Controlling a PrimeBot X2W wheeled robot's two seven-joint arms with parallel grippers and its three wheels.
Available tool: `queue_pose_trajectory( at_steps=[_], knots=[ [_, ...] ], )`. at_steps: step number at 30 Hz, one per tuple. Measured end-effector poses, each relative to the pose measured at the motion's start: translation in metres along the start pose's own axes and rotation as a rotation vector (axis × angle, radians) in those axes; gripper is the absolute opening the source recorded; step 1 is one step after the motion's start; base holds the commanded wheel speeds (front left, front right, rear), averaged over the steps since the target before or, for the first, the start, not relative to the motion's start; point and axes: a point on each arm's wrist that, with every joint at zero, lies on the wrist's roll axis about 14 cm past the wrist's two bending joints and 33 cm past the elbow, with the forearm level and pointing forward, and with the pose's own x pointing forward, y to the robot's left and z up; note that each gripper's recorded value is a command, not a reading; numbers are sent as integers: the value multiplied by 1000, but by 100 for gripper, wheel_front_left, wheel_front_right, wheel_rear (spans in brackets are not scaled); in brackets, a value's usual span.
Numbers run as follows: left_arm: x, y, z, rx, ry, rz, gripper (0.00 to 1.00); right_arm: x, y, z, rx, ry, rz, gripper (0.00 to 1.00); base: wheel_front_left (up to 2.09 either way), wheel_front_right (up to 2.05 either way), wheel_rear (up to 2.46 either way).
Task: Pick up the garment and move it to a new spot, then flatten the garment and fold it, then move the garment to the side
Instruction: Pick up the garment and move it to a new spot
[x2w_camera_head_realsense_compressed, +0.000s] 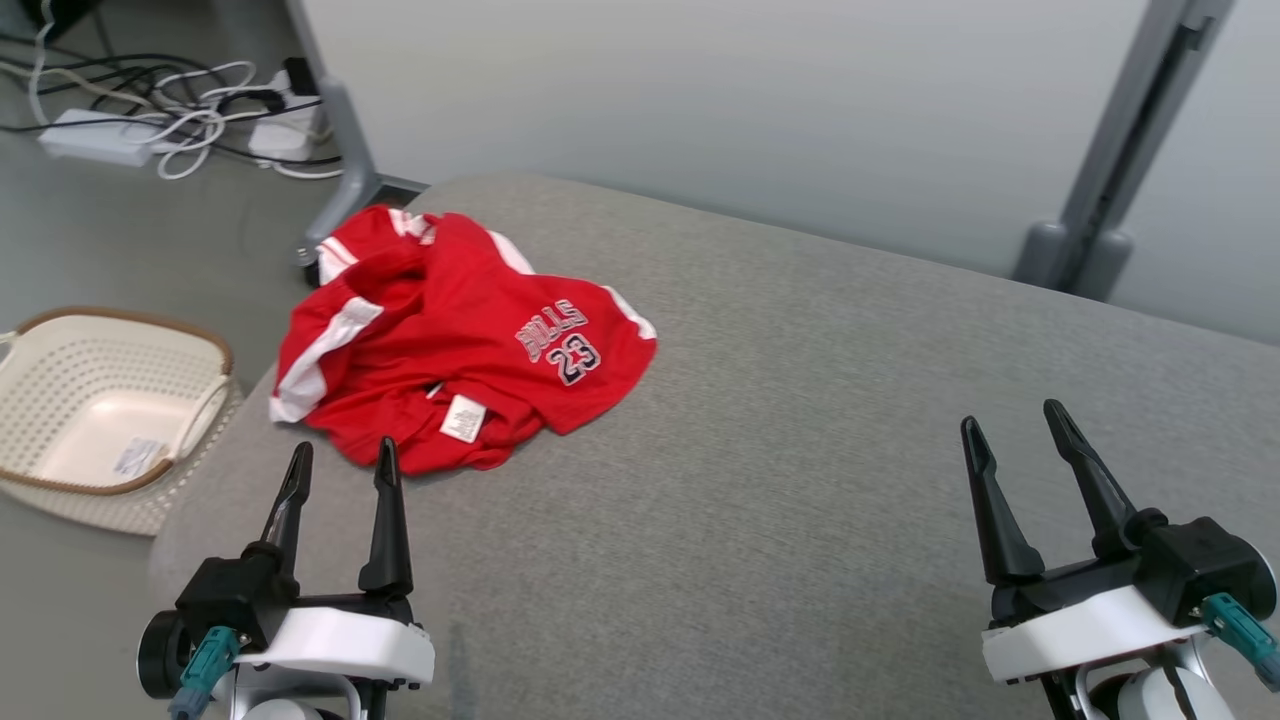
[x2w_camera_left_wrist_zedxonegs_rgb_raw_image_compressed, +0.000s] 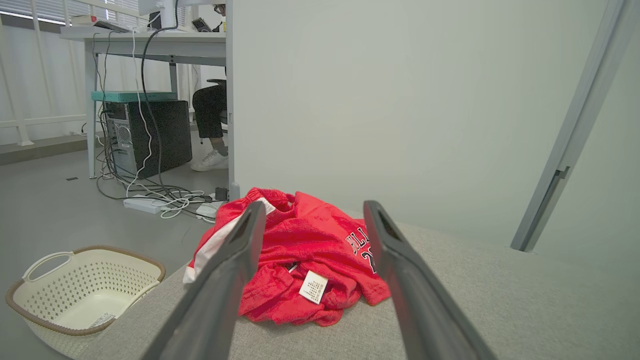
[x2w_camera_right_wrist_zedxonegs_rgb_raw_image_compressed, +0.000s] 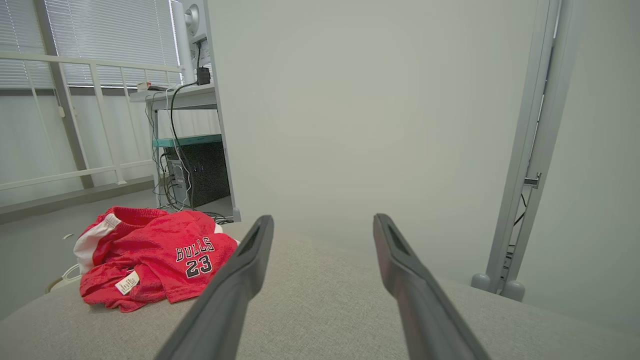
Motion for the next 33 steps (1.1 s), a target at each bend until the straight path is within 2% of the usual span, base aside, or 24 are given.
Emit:
queue_pose_trajectory(
  at_steps=[7, 19, 24, 33],
  knots=[
    [-13, 28, 4, 8, -6, 79, 100, 12, 24, -5, 17, 7, 71, 100, 0, 0, 0],
    [-10, 31, -7, -15, 27, 88, 100, 10, 24, -4, 27, 3, 68, 100, 0, 0, 0],
    [12, 29, -12, 2, 75, 57, 100, 6, 14, -5, 24, 8, 43, 100, 0, 0, 0],
    [83, 38, 13, 84, 174, 19, 100, 4, -5, -9, 15, 11, 9, 100, 0, 0, 0]
  ],
)
